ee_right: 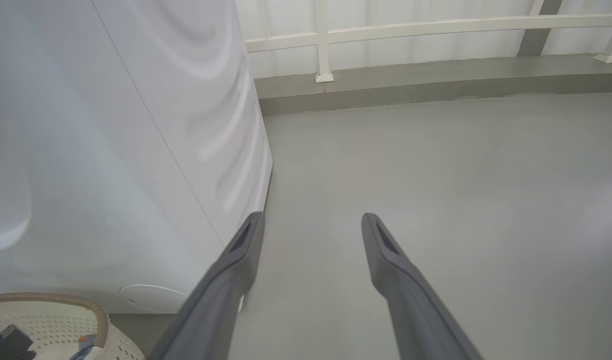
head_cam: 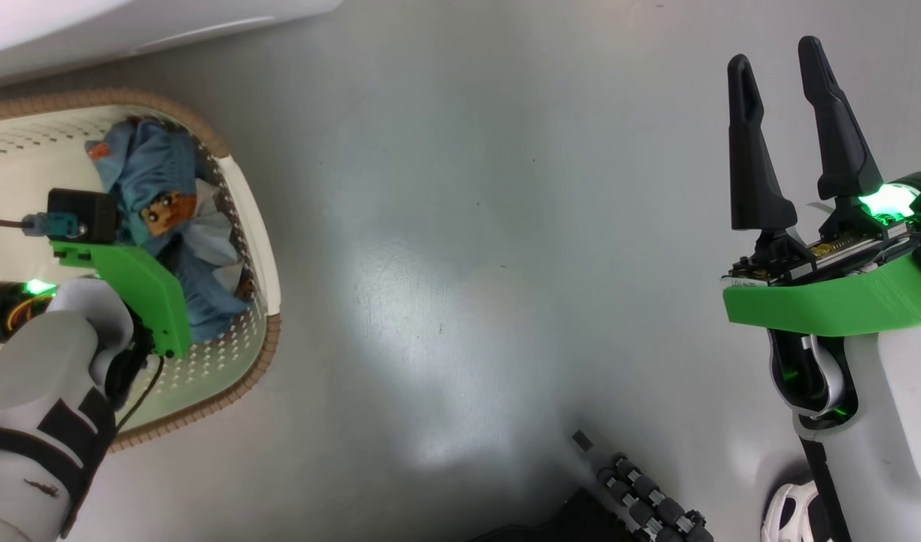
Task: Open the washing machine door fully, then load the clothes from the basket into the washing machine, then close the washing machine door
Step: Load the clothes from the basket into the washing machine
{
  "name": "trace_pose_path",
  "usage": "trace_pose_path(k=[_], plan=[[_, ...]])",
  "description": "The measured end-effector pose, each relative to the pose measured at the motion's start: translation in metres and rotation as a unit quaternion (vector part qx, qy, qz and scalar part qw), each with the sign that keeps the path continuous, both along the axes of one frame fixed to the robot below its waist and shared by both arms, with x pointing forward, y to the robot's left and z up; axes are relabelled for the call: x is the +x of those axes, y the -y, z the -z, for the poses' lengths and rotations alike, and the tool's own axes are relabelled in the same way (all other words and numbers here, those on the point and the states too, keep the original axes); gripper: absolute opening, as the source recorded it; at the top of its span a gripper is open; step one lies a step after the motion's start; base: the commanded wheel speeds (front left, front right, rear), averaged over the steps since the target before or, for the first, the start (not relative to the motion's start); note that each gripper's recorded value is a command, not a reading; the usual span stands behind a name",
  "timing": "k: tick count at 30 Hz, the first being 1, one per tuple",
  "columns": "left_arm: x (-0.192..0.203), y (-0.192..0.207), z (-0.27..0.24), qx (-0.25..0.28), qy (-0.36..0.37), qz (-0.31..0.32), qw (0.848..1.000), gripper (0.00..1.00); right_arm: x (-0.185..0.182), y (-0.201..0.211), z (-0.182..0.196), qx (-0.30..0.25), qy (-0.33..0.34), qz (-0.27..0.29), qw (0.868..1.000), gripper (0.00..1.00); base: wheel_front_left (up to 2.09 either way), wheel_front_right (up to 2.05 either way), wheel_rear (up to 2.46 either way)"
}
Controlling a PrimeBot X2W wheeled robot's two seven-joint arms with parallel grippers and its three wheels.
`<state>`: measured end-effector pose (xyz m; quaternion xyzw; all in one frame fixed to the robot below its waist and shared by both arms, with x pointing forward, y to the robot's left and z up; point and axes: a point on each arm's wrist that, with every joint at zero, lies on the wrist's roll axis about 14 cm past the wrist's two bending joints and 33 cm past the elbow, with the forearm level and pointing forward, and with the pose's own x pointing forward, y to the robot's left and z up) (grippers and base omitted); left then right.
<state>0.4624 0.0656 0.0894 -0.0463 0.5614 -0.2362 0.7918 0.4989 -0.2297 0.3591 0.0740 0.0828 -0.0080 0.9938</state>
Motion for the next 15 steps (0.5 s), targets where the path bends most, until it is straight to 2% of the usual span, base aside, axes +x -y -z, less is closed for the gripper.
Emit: trace_pose_path(k=[7, 15], plan=[[0.01, 0.006, -0.017, -0.016, 0.029, -0.014, 0.999, 0.0, 0.003, -0.003, -0.011, -0.004, 0.014, -0.005, 1.0, 1.0, 0.0, 0.0, 0.0], [0.015, -0.008, -0.05, -0.031, 0.082, -0.07, 0.994, 0.0, 0.005, -0.005, -0.037, 0.0, 0.042, -0.008, 0.999, 1.0, 0.0, 0.0, 0.0]])
